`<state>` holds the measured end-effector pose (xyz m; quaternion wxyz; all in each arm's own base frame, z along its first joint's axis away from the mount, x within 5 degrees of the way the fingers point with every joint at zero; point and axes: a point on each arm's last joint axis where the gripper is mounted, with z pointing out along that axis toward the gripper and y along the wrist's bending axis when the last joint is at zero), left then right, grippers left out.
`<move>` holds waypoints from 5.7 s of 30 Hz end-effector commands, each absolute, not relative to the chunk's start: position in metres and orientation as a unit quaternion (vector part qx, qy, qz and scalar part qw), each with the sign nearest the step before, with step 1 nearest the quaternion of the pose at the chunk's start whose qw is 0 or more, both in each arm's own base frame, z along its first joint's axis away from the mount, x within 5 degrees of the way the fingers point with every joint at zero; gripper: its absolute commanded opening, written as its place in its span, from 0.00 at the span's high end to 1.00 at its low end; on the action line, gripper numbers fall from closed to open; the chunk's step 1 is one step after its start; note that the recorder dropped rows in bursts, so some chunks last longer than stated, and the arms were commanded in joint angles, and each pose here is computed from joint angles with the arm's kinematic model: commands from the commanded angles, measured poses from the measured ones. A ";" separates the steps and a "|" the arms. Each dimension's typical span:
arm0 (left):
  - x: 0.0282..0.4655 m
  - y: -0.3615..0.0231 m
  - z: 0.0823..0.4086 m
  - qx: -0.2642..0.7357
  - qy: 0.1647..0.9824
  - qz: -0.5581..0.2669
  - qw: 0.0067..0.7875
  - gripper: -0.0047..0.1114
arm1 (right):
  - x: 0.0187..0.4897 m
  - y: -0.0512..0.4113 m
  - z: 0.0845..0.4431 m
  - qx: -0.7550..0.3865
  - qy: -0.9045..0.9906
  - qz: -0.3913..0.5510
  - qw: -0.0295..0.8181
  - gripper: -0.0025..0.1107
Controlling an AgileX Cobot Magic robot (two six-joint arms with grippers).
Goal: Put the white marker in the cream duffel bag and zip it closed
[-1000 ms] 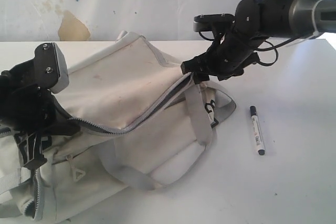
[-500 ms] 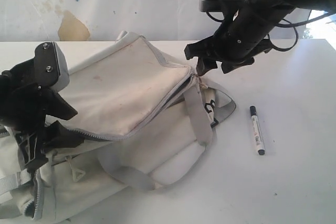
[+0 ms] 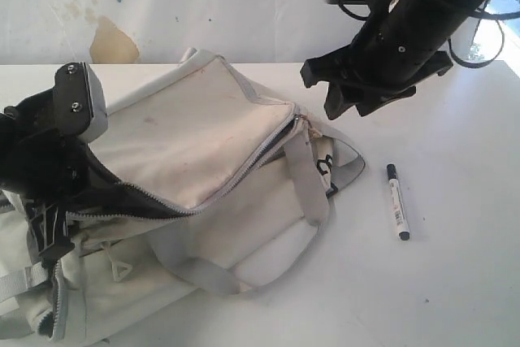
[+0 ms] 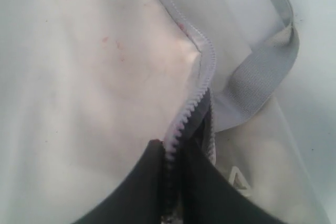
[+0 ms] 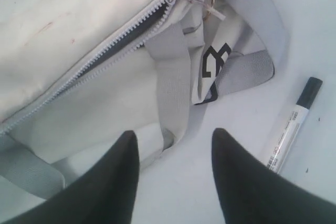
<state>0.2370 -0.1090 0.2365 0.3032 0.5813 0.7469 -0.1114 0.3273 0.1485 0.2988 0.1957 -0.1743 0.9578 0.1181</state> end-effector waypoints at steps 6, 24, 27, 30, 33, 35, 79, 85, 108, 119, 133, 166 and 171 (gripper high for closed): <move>0.252 -0.115 0.256 0.459 0.784 -0.140 0.394 0.96 | 0.300 0.136 0.289 -0.182 0.963 0.105 0.169 0.73; 0.339 -0.094 0.314 0.145 0.821 -0.143 0.533 0.96 | 0.267 0.121 0.258 -0.175 0.968 0.097 0.154 0.72; 0.353 -0.082 0.312 0.103 0.824 -0.143 0.538 0.96 | 0.268 0.122 0.258 -0.174 0.966 0.098 0.162 0.72; 0.368 -0.071 0.311 0.080 0.825 -0.133 0.544 0.96 | 0.270 0.122 0.259 -0.172 0.964 0.099 0.174 0.72; 0.375 -0.068 0.305 0.066 0.828 -0.125 0.543 0.96 | 0.271 0.122 0.259 -0.166 0.965 0.101 0.177 0.72; 0.381 -0.063 0.299 0.050 0.829 -0.101 0.547 0.96 | 0.270 0.122 0.256 -0.146 0.968 0.103 0.174 0.72; 0.396 -0.054 0.273 -0.012 0.840 -0.069 0.538 0.96 | 0.341 0.089 0.183 -0.018 0.970 0.035 0.242 0.57; 0.396 -0.055 0.273 -0.010 0.841 -0.072 0.536 0.96 | 0.349 0.090 0.162 -0.031 0.971 0.028 0.236 0.57; 0.396 -0.055 0.273 -0.010 0.841 -0.072 0.536 0.96 | 0.349 0.089 0.121 -0.040 0.984 0.005 0.172 0.71; 0.396 -0.055 0.273 -0.010 0.841 -0.072 0.536 0.96 | 0.348 0.089 0.122 -0.038 0.985 0.005 0.168 0.98; 0.396 -0.055 0.273 -0.010 0.841 -0.072 0.536 0.96 | 0.344 0.103 0.195 -0.032 0.954 0.060 0.292 0.98; 0.396 -0.056 0.273 -0.006 0.842 -0.077 0.533 0.96 | 0.362 0.226 0.239 -0.078 0.906 0.404 0.099 0.98; 0.396 -0.056 0.273 -0.006 0.842 -0.077 0.533 0.96 | 0.370 0.259 0.228 0.027 0.880 0.456 0.131 0.98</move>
